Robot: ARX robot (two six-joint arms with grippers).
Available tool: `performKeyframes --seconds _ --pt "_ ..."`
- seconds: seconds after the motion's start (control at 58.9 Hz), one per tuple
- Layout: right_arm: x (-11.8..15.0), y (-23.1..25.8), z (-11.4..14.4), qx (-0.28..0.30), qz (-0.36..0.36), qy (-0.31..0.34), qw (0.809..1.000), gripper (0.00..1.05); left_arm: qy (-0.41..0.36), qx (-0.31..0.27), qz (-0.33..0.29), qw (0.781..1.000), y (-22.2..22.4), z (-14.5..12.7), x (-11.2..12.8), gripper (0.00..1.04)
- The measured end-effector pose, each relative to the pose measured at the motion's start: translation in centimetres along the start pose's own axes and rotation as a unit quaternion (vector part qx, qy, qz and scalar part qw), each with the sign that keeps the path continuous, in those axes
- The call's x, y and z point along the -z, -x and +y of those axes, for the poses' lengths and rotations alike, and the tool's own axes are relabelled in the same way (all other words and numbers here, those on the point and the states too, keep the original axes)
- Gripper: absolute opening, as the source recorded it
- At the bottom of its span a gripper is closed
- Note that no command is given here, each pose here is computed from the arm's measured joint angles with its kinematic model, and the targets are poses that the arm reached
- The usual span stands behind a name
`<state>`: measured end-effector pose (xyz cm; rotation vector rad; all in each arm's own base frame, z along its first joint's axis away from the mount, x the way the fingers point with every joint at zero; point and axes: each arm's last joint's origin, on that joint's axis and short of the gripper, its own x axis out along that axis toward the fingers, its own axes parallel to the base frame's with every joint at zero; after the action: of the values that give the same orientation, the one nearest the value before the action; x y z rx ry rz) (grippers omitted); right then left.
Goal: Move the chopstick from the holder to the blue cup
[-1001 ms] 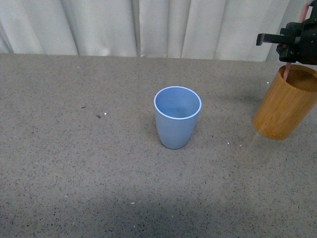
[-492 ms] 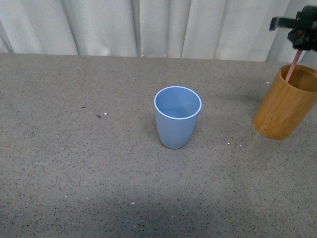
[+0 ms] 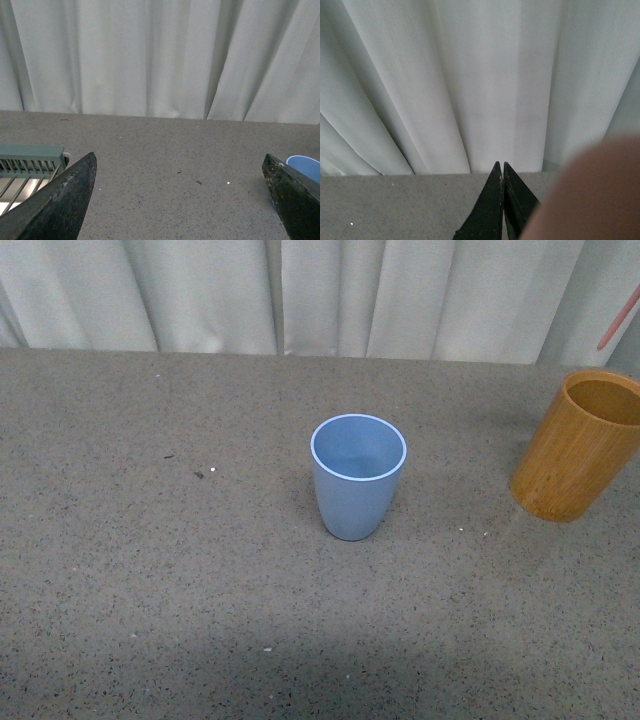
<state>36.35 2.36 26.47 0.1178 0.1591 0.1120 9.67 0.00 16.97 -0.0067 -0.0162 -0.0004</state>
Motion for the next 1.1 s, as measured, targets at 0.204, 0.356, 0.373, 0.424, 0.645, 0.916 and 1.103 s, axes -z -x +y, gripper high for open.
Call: performKeyframes --seconds 0.204,0.356,0.373,0.424,0.645,0.916,1.103 --pt "-1.0 1.2 4.8 -0.065 -0.027 -0.006 0.998 0.01 0.000 0.000 0.000 1.000 0.0 0.0 0.0 0.98" --pt "2.1 1.2 9.2 -0.115 -0.006 -0.023 0.993 0.01 0.000 0.000 0.000 1.000 0.0 0.0 0.0 0.98" --pt "2.6 1.1 9.4 -0.117 -0.003 -0.027 0.993 0.01 0.000 0.000 0.000 1.000 0.0 0.0 0.0 0.98" --pt "3.7 0.9 9.9 -0.120 0.009 -0.037 0.992 0.01 0.000 0.000 0.000 1.000 0.0 0.0 0.0 0.98" --pt "7.6 0.3 11.0 -0.120 0.048 -0.064 0.990 0.01 0.000 0.000 0.000 1.000 0.0 0.0 0.0 0.98" --pt "9.6 0.5 12.1 -0.128 0.065 -0.080 0.986 0.01 0.000 0.000 0.000 1.000 0.0 0.0 0.0 0.98" --pt "10.9 0.5 12.5 -0.128 0.080 -0.085 0.985 0.01 0.000 0.000 0.000 1.000 0.0 0.0 0.0 0.98"
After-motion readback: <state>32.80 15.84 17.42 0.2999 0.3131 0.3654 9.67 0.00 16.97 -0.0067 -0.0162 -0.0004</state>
